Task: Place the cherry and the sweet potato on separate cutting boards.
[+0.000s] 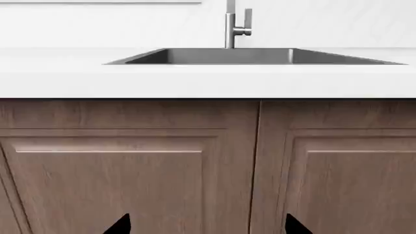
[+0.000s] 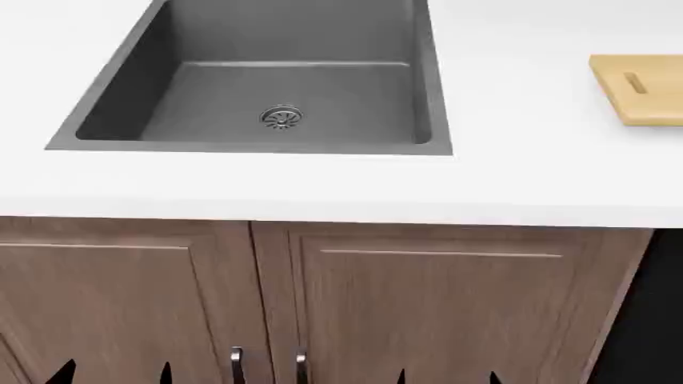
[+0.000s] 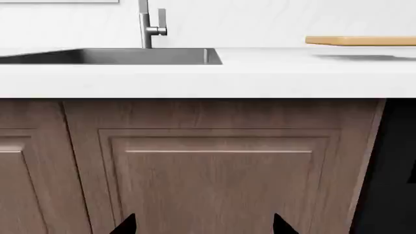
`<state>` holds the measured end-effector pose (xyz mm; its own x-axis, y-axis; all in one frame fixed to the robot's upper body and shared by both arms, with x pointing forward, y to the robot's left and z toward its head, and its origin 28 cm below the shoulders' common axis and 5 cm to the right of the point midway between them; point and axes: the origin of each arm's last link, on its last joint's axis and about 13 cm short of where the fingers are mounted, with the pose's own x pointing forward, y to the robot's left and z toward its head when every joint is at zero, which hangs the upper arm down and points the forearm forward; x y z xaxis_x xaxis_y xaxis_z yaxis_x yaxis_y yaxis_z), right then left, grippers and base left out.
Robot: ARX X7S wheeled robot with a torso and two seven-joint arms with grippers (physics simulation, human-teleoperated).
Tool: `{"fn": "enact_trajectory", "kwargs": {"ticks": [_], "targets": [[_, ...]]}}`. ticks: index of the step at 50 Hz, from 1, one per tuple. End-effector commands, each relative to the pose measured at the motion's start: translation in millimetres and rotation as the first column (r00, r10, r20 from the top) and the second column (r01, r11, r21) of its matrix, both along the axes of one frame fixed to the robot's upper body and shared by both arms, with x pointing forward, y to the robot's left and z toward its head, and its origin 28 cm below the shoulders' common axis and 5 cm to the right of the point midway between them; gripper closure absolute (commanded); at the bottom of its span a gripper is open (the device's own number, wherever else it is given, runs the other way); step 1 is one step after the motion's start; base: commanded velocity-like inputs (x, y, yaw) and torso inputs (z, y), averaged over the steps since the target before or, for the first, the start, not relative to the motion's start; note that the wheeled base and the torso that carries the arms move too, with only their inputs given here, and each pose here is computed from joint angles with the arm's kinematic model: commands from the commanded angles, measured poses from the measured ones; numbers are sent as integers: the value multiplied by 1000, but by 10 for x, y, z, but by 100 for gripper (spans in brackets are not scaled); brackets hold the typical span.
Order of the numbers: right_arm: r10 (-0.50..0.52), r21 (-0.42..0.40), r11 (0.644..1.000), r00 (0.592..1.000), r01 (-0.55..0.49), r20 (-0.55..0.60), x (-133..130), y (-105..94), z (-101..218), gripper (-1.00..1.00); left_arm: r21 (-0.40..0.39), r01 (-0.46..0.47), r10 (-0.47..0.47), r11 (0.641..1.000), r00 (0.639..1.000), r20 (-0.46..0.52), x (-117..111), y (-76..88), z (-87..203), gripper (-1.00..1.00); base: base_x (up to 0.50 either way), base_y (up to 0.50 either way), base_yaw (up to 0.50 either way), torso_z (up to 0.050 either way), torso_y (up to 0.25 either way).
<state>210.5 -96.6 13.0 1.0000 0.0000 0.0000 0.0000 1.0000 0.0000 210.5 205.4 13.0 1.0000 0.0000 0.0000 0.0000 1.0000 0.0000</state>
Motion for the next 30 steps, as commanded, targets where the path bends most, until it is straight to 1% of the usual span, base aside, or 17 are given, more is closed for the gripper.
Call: {"fn": "enact_trajectory", "kwargs": {"ticks": [1,5,18,22,26,29,30], "targets": [[7,13,1000,1000,-7,3,0,13,19,-100,-6,8,-8,1000,1000,-5,-6,-11,-13,-100,0,0,0,0,0],[5,35,999,1000,-5,8,4,6,26,-100,-10,7,-7,1000,1000,-9,-5,-14,-15,-100,0,0,0,0,0],[35,43,998,999,-36,18,11,24,13,-100,6,-1,2,1000,1000,-10,-15,3,-6,-100,0,0,0,0,0],[44,44,998,999,-45,14,10,33,1,-100,24,-9,10,1000,999,-49,-2,6,-43,-100,0,0,0,0,0],[51,43,998,999,-51,17,3,33,4,-100,23,24,-23,999,999,-45,-19,-24,-27,-100,0,0,0,0,0],[55,43,997,998,-57,26,3,29,8,-100,28,13,-11,1000,998,-54,-4,-16,-42,-100,0,0,0,0,0],[46,32,998,999,-47,20,6,24,2,-100,23,10,-9,1000,998,-57,-3,-10,-43,-100,0,0,0,0,0]]}}
